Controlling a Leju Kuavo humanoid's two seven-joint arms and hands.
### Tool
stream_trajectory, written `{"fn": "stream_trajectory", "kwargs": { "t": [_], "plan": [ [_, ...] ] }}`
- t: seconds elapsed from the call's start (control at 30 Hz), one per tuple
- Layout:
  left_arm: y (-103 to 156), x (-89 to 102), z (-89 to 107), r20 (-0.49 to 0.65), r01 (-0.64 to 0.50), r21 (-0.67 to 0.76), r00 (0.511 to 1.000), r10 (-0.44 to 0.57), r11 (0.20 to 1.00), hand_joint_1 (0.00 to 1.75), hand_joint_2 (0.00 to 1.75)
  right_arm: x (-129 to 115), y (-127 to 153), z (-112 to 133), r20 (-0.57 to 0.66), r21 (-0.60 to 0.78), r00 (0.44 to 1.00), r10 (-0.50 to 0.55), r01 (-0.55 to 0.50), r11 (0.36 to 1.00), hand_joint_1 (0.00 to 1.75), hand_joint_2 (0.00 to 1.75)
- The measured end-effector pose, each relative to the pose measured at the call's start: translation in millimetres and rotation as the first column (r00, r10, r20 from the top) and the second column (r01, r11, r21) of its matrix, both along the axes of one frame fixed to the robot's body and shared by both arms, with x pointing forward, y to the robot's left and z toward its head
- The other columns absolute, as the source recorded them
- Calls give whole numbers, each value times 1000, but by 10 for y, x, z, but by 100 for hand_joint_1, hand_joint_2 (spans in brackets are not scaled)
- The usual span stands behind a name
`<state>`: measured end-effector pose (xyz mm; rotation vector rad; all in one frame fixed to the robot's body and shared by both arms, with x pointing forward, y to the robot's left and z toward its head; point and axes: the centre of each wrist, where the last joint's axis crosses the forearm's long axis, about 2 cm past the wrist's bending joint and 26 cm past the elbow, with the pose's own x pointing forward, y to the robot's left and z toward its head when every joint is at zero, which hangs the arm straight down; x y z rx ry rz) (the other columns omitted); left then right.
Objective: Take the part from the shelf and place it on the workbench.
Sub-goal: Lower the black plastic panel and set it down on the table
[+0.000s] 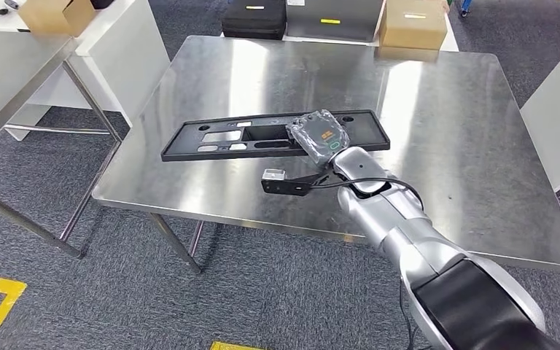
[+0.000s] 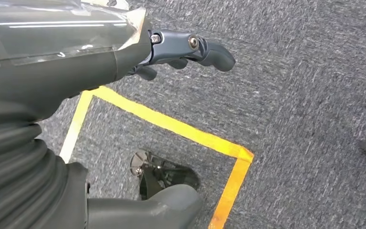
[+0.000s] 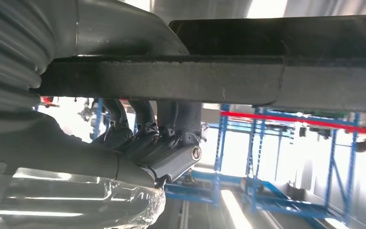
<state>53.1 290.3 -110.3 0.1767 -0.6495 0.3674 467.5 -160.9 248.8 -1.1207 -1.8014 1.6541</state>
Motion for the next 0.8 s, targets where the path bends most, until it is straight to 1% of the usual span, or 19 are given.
{"fn": "stream_trajectory", "kwargs": {
  "t": [0.13, 0.43, 0.6, 0.7, 0.8],
  "plan": [
    [7, 3, 0, 1, 0, 2, 1000, 0, 1000, 0, 175, 14, 15, 51, 10, 2, 1000, -1, 1, 1000, 138, 175],
    [70, -38, -5, -9, -7, 12, 1000, 7, 1000, 0, 175, -17, 37, -32, -8, -15, 1000, -14, 14, 1000, 138, 175],
    [62, -13, -1, 1, -7, 16, 1000, 7, 1000, 0, 175, 4, 35, 25, 4, -8, 1000, -22, 22, 1000, 138, 175],
    [55, -5, 1, 20, 3, 76, 1000, -5, 997, 0, 175, -18, -20, -78, -13, -21, 999, -35, 35, 999, 138, 175],
    [48, -23, 4, 64, 15, 209, 998, -29, 978, 0, 175, -48, -98, -210, -35, -36, 998, -50, 49, 998, 34, 44]
  ]
}}
